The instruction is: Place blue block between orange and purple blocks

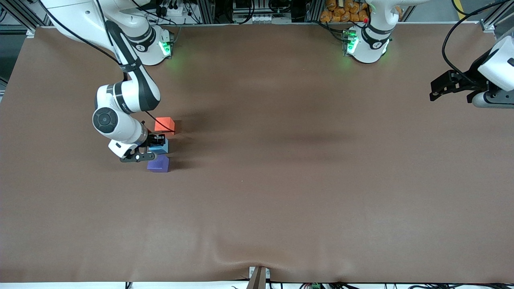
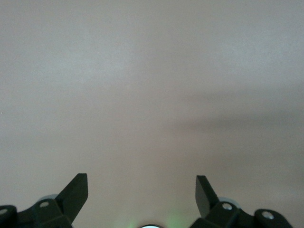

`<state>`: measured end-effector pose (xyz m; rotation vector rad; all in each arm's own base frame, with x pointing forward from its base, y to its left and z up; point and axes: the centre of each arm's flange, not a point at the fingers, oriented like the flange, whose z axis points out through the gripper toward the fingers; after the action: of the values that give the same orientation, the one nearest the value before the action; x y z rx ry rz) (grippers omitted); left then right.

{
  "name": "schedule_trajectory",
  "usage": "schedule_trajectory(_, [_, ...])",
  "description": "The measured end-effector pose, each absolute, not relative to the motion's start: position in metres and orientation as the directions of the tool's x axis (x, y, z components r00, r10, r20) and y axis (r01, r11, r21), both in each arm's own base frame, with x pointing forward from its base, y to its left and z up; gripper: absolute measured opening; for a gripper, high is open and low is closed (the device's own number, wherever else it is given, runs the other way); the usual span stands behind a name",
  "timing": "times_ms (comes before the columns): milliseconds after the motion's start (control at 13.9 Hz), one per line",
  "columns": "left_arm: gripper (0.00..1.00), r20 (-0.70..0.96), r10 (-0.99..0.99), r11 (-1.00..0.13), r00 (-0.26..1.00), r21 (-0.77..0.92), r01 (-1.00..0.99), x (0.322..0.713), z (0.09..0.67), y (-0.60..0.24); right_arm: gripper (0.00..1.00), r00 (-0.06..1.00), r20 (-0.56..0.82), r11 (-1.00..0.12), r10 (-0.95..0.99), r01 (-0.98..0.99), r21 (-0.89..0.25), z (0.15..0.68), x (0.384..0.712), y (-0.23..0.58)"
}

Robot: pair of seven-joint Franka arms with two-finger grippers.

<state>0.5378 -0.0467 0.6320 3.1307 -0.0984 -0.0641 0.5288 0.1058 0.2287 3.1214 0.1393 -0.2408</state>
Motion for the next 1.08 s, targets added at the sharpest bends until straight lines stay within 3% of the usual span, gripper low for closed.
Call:
schedule_trajectory(789, [1.00,-0.039,-0.054,-0.998,0.998,0.034,-0.052,0.5383,0.6322,-0.0437,0.48,0.986,-0.148,-0.997,0.079,0.079,-0.004,0.2205,0.5267,0.1048])
schedule_trajectory(933, [1.00,-0.039,-0.055,-0.998,0.998,0.034,-0.054,0.5382,0.6322,-0.0445,0.62,0.985,-0.160,-0.997,0.071,0.071,-0.005,0.2176,0.5261,0.1024])
schedule_trajectory(1076, [1.00,-0.039,-0.055,-0.998,0.998,0.034,-0.054,0.5382,0.6322,-0.0445,0.85,0.972,-0.225,-0.998,0.067,0.069,0.000,0.2226,0.5281,0.1009])
